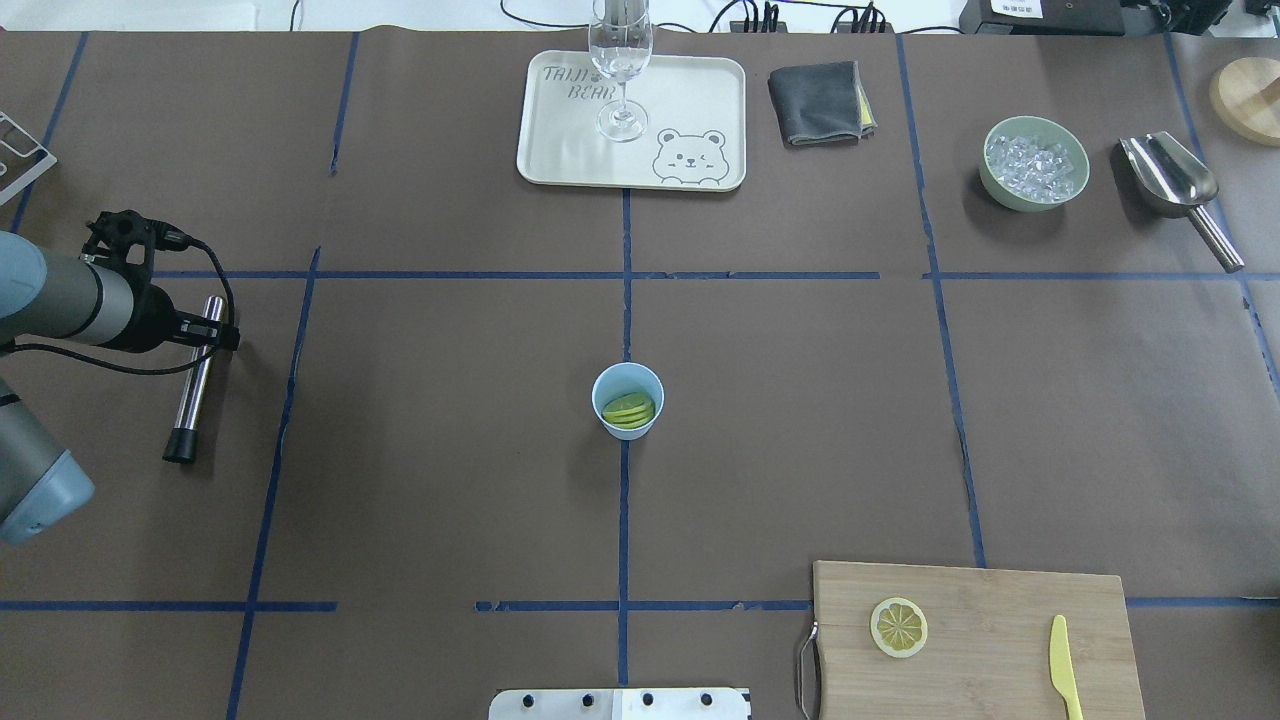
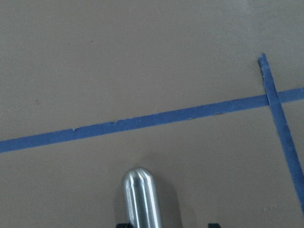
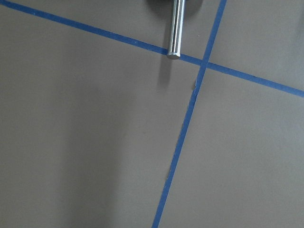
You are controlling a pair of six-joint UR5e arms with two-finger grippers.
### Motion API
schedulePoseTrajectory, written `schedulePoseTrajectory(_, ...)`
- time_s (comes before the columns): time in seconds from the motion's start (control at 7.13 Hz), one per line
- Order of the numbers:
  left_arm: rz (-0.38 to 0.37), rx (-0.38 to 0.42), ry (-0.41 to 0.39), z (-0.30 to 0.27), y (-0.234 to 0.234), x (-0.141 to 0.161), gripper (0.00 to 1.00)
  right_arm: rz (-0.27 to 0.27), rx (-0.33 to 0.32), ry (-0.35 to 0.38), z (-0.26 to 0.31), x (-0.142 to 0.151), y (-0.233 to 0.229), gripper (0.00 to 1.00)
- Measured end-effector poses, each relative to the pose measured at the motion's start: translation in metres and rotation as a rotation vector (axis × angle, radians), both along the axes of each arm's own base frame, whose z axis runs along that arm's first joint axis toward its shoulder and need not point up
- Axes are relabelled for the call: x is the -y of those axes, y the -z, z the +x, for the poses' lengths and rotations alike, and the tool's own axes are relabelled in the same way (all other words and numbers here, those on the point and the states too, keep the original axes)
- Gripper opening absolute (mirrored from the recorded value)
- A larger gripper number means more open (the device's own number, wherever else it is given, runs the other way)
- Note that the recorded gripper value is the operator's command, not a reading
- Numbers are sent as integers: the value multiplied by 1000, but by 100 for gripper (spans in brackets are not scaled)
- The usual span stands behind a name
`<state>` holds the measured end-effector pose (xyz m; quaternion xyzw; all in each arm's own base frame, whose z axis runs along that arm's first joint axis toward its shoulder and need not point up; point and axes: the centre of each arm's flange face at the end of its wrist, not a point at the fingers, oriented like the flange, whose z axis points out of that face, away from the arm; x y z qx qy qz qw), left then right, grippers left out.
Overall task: Squeeze lemon into cup
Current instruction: 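Reach the left gripper to the metal muddler and grasp it, then lift the muddler with the left gripper and carry it over the cup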
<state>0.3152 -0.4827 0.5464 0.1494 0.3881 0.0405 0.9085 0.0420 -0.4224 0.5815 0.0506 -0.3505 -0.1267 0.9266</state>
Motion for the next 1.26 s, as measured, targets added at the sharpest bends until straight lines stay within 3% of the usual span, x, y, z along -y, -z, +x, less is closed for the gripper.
schedulePoseTrajectory(0.42, 34, -17, -9, 0, 20, 0, 0, 0, 0, -6, 3, 0, 0, 100)
schedulePoseTrajectory(0.7, 136, -79, -18, -2, 75, 1, 0, -1, 0, -7, 3, -1, -1, 100)
schedulePoseTrajectory(0.98, 379, -166, -66, -8, 174, 8, 0, -8, 0, -11, 5, -4, -3, 100)
schedulePoseTrajectory(1.26, 633, -348, -48, -17, 279, 0, 0, -15, 1, -18, 8, -8, -7, 100)
